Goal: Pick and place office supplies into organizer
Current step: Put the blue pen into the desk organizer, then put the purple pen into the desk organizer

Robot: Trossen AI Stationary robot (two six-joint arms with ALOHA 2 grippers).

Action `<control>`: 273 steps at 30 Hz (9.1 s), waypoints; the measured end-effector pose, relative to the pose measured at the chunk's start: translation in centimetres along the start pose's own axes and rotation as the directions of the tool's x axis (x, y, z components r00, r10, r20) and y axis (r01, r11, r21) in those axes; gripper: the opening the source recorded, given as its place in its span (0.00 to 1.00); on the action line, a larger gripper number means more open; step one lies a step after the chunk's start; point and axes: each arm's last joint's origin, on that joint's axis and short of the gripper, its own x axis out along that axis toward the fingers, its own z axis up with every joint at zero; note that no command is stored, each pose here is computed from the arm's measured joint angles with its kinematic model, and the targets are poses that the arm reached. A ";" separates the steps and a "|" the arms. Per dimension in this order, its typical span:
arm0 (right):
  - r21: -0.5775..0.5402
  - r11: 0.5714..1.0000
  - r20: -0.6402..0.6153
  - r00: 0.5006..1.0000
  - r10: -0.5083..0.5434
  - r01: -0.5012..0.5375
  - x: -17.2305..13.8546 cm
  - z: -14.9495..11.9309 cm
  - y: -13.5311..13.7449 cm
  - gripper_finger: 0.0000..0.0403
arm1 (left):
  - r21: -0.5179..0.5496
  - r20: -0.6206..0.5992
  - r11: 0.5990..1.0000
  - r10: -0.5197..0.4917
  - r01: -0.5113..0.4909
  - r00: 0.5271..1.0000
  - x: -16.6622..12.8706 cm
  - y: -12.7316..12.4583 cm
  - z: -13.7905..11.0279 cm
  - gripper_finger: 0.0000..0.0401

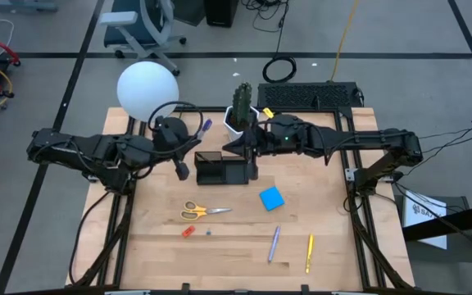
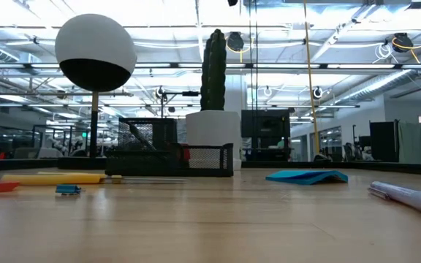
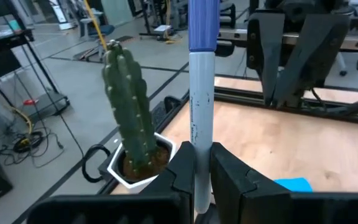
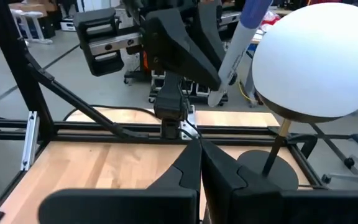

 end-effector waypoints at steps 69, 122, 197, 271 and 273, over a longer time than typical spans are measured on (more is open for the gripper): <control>-0.073 0.997 0.184 0.983 0.001 0.012 -0.2 1.7 -1.2 0.08 | 0.052 0.043 0.977 -0.209 0.207 0.977 4.1 -2.4 0.2 0.28; 0.070 0.997 0.206 0.978 0.021 -0.036 7.7 -15.3 -7.3 0.08 | -0.105 0.197 0.971 -0.193 0.216 0.961 0.7 2.3 -13.7 0.29; -0.225 0.914 -0.216 0.932 0.291 -0.338 6.5 -12.3 1.1 0.25 | -0.113 0.302 0.981 -0.116 0.156 0.946 1.2 3.4 -12.6 0.29; -0.223 0.506 -0.920 0.352 0.175 -0.833 0.8 -21.6 23.3 0.25 | -0.224 0.189 0.928 -0.257 0.297 0.948 1.4 2.8 -13.7 0.29; -0.226 0.506 -0.916 0.359 0.181 -0.832 0.9 -21.6 23.4 0.25 | -0.224 0.189 0.928 -0.257 0.296 0.948 1.4 2.8 -13.7 0.29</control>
